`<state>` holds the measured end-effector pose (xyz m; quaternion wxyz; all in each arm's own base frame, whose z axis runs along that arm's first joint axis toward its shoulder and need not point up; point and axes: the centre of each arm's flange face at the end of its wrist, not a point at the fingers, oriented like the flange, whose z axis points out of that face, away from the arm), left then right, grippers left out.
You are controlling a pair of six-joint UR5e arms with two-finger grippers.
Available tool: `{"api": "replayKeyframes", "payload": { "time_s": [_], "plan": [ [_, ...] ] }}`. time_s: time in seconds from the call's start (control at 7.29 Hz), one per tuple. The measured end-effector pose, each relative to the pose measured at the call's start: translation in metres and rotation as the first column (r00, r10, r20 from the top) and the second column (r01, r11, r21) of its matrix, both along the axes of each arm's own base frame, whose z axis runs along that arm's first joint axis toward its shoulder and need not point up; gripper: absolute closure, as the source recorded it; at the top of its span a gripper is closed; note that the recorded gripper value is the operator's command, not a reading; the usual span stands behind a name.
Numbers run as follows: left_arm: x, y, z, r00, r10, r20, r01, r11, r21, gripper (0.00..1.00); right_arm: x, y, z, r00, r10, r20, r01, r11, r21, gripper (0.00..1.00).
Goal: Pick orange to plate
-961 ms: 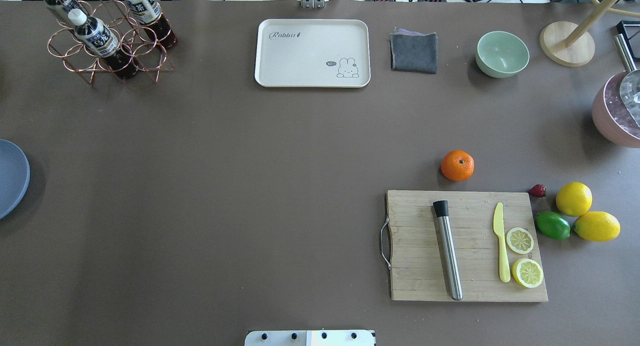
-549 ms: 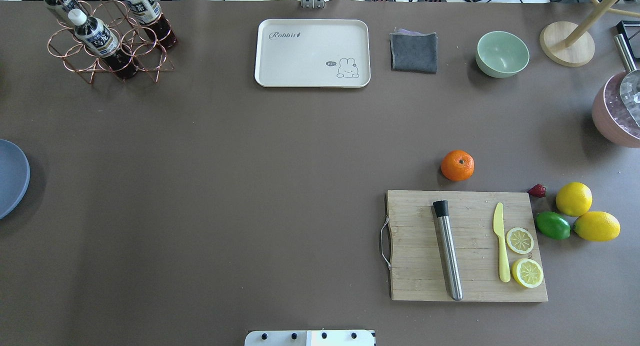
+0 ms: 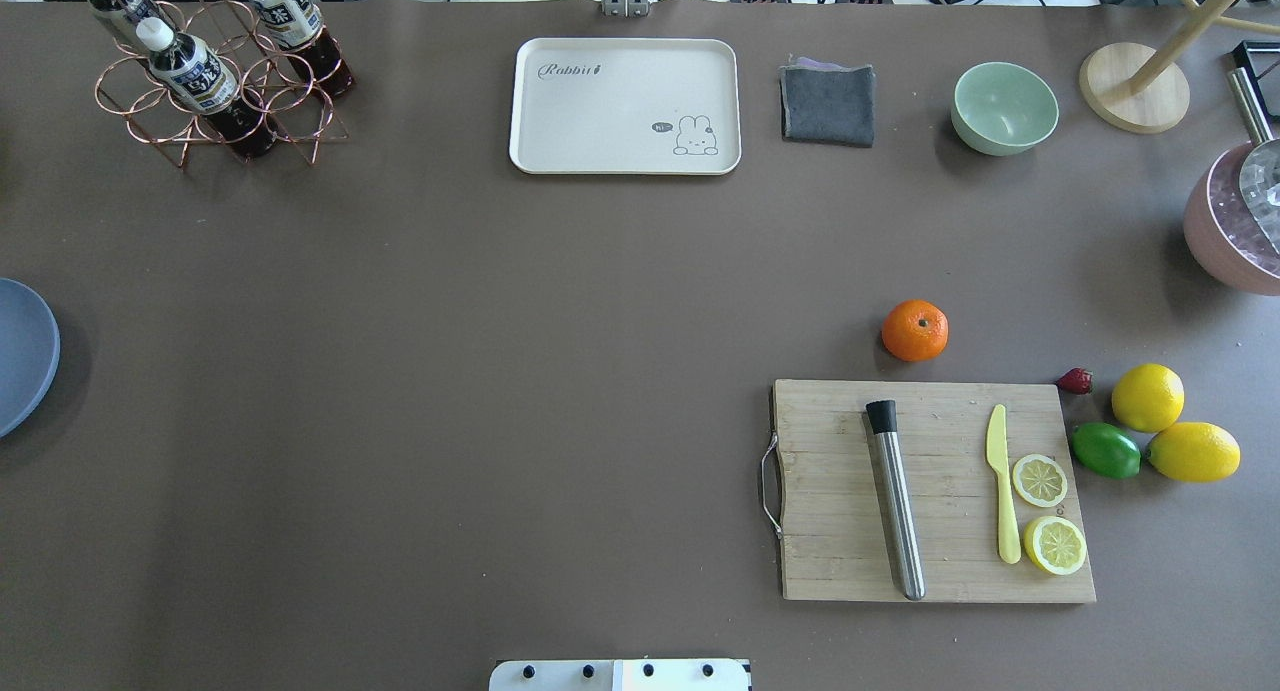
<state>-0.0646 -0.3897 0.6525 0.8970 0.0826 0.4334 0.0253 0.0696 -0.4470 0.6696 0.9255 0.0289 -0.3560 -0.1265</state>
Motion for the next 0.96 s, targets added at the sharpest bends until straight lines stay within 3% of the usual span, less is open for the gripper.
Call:
{"api": "replayKeyframes", "payload": {
  "time_s": [0.96],
  "plan": [
    [-0.0009, -0.0012, -0.0073, 1.0, -0.003, 0.005, 0.003, 1.0, 0.014, 0.02, -0.0028, 0.0077, -0.0024, 0.999, 0.004, 0.037, -0.004, 1.0, 0.003, 0.0]
  ]
}}
